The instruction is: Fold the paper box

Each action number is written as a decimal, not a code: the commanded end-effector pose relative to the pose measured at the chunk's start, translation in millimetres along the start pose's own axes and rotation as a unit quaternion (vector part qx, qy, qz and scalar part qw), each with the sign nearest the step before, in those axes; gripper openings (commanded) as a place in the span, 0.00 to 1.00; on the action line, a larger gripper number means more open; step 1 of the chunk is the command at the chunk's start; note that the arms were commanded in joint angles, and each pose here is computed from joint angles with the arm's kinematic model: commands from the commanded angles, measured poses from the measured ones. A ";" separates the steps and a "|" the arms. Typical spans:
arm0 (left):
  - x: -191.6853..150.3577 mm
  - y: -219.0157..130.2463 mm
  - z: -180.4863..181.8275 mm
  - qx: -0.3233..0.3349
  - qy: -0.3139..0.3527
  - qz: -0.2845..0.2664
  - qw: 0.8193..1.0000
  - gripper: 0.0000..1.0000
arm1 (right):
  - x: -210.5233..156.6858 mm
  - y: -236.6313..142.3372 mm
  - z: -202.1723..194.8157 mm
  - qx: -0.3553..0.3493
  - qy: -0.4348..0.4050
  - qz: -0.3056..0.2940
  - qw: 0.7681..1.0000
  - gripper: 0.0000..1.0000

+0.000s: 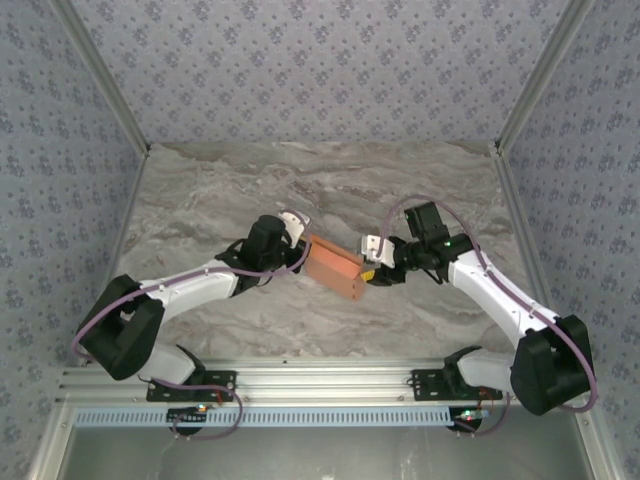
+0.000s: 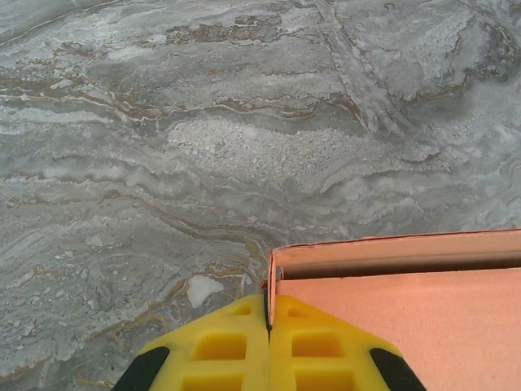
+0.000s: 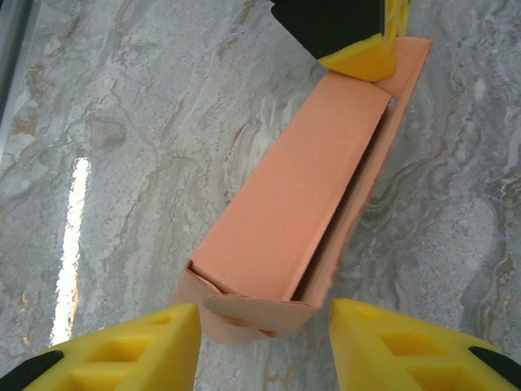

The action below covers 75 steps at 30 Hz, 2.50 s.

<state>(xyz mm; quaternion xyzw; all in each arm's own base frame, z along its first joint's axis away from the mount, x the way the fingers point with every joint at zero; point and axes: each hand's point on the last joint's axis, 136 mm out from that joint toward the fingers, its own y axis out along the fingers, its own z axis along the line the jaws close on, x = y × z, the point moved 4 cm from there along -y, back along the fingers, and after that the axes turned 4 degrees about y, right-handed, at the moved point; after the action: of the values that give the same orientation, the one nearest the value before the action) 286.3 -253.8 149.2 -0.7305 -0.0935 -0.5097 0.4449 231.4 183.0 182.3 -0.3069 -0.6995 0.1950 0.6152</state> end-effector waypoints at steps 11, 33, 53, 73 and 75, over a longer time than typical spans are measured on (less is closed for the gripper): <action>-6.3 -4.2 -5.8 -0.012 0.013 0.018 1.000 0.02 | 4.8 8.1 -1.9 0.009 -0.011 -0.020 1.000 0.44; -5.4 -3.1 -10.7 -0.024 0.020 0.013 0.999 0.02 | 7.7 18.6 -0.5 0.007 -0.029 -0.025 0.999 0.35; -18.2 -2.6 -1.7 -0.004 -0.020 0.008 1.000 0.03 | 0.6 26.9 29.3 0.035 -0.089 0.019 0.995 0.44; -33.3 -7.6 8.3 0.031 -0.032 -0.011 0.999 0.03 | 17.4 -5.6 36.1 -0.021 0.007 -0.021 1.000 0.62; -33.2 -7.5 8.5 0.032 -0.034 -0.011 0.999 0.03 | 19.5 -10.0 34.0 -0.033 0.021 -0.030 0.999 0.63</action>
<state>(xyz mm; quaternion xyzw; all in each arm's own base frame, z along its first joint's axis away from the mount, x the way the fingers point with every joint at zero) 281.8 -241.5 143.6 -0.7278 -0.1528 -0.5109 0.4312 202.5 194.6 194.3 -0.3197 -0.7250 0.1628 0.5879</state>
